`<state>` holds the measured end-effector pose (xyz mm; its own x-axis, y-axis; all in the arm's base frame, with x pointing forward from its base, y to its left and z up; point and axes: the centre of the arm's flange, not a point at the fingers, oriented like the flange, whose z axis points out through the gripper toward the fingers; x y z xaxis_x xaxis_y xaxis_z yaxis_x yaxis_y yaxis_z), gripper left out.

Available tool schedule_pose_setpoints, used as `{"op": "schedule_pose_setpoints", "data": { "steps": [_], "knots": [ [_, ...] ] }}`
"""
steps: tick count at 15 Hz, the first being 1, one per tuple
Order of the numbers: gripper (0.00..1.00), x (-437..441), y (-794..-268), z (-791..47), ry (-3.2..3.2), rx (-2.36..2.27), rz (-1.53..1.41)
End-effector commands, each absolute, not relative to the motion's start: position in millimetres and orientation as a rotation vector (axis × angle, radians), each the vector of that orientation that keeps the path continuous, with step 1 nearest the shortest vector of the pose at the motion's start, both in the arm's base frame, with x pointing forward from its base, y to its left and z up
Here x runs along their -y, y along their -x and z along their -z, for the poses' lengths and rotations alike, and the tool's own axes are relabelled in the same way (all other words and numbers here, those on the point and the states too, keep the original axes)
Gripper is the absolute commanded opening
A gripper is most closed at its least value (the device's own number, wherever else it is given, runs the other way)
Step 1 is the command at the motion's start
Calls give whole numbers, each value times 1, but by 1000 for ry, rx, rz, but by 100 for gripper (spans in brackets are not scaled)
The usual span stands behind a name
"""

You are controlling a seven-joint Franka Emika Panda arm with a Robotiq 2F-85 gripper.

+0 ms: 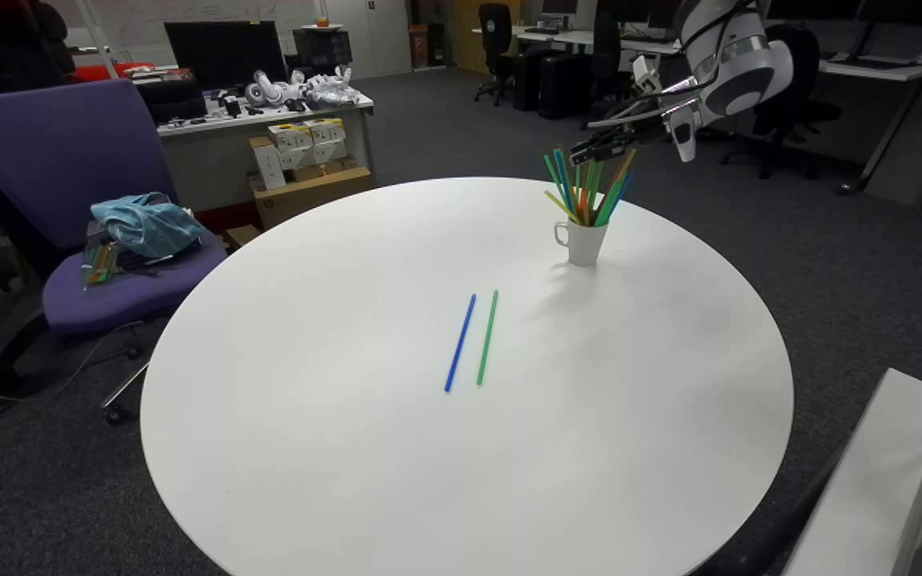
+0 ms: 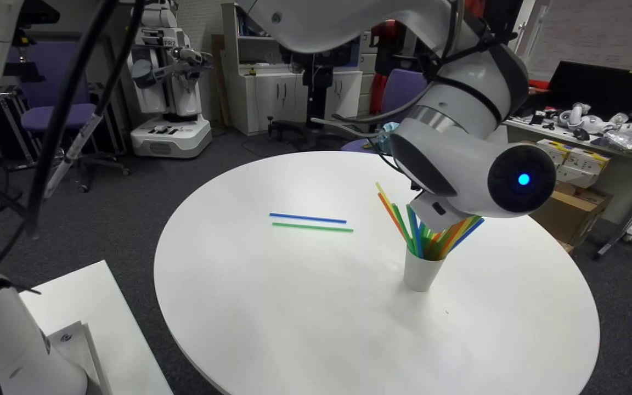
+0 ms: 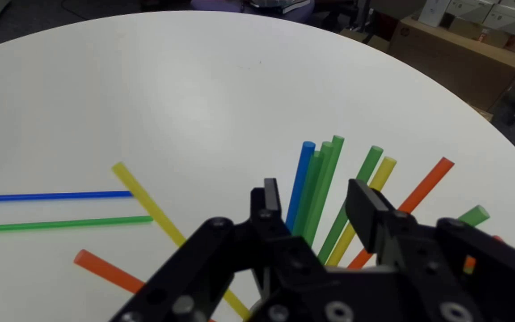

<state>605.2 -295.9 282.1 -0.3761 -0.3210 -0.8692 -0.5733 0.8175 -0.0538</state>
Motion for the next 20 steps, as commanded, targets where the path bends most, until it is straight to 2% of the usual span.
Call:
{"op": "schedule_pose_setpoints", "data": {
  "steps": [1,4,8,15,20],
  "knots": [
    [79,294,-602,-293,704,-1985,-289],
    [100,288,-608,-303,745,-1978,-272],
    [100,258,-622,-348,960,-2025,-153],
    [100,142,-649,-439,1452,-1902,134],
    [100,54,-658,-422,1839,-1714,155]
  ]
}}
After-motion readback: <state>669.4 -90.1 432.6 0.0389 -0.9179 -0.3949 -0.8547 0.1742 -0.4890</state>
